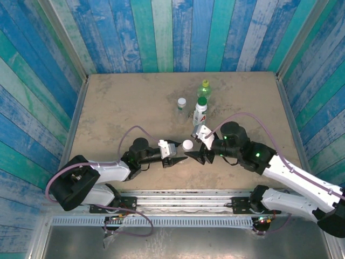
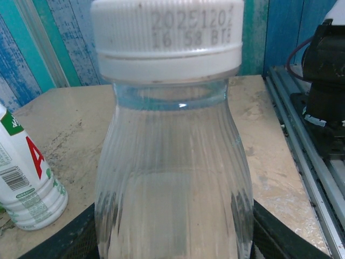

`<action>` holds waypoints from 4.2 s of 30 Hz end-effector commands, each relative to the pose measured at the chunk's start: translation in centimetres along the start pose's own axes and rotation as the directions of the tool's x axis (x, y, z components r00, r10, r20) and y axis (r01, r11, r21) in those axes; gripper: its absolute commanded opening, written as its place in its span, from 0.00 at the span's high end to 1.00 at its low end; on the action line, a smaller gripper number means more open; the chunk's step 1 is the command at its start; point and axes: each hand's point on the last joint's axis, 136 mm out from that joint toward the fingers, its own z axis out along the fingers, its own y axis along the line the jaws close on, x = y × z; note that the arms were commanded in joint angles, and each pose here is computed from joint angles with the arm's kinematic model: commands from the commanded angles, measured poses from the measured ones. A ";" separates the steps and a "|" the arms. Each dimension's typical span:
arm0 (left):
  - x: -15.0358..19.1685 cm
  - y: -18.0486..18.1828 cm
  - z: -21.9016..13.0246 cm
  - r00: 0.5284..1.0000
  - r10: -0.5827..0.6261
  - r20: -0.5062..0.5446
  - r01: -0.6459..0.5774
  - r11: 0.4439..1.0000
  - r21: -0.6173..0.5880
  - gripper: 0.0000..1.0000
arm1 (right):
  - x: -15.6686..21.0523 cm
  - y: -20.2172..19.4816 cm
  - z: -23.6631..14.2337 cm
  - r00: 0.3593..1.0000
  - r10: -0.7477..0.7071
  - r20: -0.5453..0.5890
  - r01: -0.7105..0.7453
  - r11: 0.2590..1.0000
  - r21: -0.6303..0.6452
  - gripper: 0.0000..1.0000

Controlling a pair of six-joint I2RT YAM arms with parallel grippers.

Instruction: Screw on the bottle caps

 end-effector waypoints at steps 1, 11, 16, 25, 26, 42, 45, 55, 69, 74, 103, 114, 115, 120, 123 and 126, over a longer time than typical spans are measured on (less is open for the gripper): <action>-2.3 -0.1 -0.2 0.997 0.028 0.068 -0.029 0.999 0.015 0.46 | -1.7 0.1 0.6 0.997 0.034 0.062 -0.032 0.999 -0.030 0.31; -2.4 0.2 -0.3 0.998 0.025 0.063 -0.025 1.000 0.000 0.46 | -0.4 -0.1 1.4 1.000 0.003 -0.014 -0.004 0.999 -0.035 0.57; -2.0 0.3 -0.1 0.999 0.018 0.043 -0.018 1.000 -0.005 0.41 | -0.9 0.0 1.4 1.000 0.001 -0.005 -0.001 0.999 -0.039 0.66; -1.2 2.4 -2.3 0.998 -0.054 0.039 0.061 0.977 -0.202 0.03 | -2.4 -3.8 2.7 1.000 0.012 -0.013 -0.010 0.994 0.109 0.67; -0.9 2.6 -2.8 0.997 -0.063 0.034 0.069 0.972 -0.223 0.06 | -2.7 -4.3 3.0 1.000 0.023 -0.009 -0.021 0.992 0.121 0.67; 0.5 4.1 -8.0 0.969 -0.206 0.138 0.245 0.880 -0.407 0.06 | -2.7 -10.1 9.2 0.992 0.099 -0.078 -0.087 0.986 0.139 0.65; 0.8 4.0 -7.5 0.968 -0.218 0.121 0.249 0.887 -0.390 0.06 | -1.8 -10.7 9.6 0.989 0.111 -0.097 -0.096 0.984 0.147 0.62; 0.6 4.2 -7.3 0.966 -0.224 0.129 0.257 0.886 -0.386 0.06 | -3.3 -10.9 8.4 0.995 0.074 -0.059 -0.064 0.985 0.161 0.28; -1.4 10.0 -10.3 0.976 -0.153 0.155 0.218 0.742 -0.634 0.06 | -2.1 -17.2 -2.1 0.993 0.022 0.119 -0.091 0.786 0.612 0.00; -1.6 14.1 -14.6 0.988 -0.123 0.097 0.148 0.538 -0.830 0.05 | 4.0 -22.0 -7.5 0.973 0.130 0.188 -0.229 0.588 0.775 0.00; 10.0 24.8 -26.1 0.944 -0.316 0.089 0.127 0.101 -0.987 0.06 | 20.0 -30.8 -9.5 0.926 0.281 0.251 -0.346 0.371 0.862 0.00; 10.1 24.8 -26.0 0.942 -0.324 0.082 0.123 0.106 -0.987 0.06 | 20.0 -30.8 -9.4 0.928 0.284 0.242 -0.339 0.375 0.863 0.00; 10.1 24.8 -26.0 0.942 -0.325 0.083 0.124 0.107 -0.987 0.06 | 20.0 -30.8 -9.4 0.928 0.283 0.242 -0.339 0.373 0.864 0.00; 10.2 24.8 -25.8 0.942 -0.327 0.077 0.121 0.118 -0.986 0.06 | 20.0 -30.8 -9.4 0.929 0.282 0.239 -0.336 0.372 0.865 0.00; 10.1 24.8 -25.8 0.942 -0.327 0.077 0.122 0.119 -0.985 0.06 | 20.0 -30.7 -9.3 0.931 0.280 0.234 -0.330 0.372 0.867 0.00; 10.0 24.8 -25.8 0.943 -0.323 0.080 0.124 0.118 -0.985 0.06 | 20.0 -30.7 -9.1 0.932 0.285 0.226 -0.325 0.376 0.868 0.00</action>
